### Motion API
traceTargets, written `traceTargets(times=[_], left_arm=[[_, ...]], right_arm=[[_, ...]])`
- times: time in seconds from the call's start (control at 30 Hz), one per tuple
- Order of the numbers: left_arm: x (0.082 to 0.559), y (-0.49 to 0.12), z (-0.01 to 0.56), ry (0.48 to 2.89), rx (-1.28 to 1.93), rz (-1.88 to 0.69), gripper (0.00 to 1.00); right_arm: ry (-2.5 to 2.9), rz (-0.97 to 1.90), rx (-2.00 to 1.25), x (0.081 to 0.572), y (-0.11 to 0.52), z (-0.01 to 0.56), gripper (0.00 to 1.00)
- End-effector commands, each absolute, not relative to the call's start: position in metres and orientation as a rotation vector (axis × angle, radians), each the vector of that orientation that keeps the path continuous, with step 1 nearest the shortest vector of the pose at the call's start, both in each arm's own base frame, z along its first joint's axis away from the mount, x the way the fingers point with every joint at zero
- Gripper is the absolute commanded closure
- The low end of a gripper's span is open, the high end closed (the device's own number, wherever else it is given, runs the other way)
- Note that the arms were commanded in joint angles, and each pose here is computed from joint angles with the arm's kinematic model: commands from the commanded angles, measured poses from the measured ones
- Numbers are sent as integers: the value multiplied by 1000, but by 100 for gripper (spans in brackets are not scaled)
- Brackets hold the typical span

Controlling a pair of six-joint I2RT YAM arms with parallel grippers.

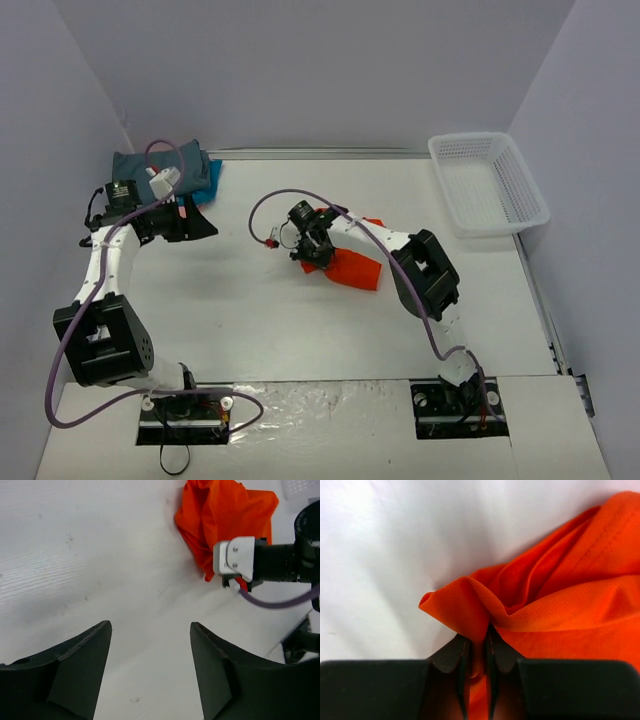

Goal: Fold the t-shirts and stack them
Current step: Put the neatly folded tshirt into the corner of the board with the left arm

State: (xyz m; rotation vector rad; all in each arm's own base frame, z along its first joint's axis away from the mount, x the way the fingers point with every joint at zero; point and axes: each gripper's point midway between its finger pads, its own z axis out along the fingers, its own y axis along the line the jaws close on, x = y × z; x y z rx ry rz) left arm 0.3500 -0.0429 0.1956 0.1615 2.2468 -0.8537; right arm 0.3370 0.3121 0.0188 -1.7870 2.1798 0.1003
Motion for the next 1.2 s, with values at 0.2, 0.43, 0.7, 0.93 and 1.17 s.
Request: traceTargets(times=[0.2,0.43,0.7,0.93,1.17], left_arm=[[362,-90,204,2088,106,-1183,8],[369,-107,178,2182,144,-1164,6],[373,-126,162,2251,166,-1188,6],[371,-122,177,2249,304,-1055,5],[371,-119,197,2253,391,-926,6]], right_arm=[[2154,77,-1729,346,309,56,100],[2139,81,-1730,342,305,64,100],[2122,64,-1714,346,303,76,100],[2140,72,-1716,341,293,73,100],[2191,27,-1738,342,278,53,100]])
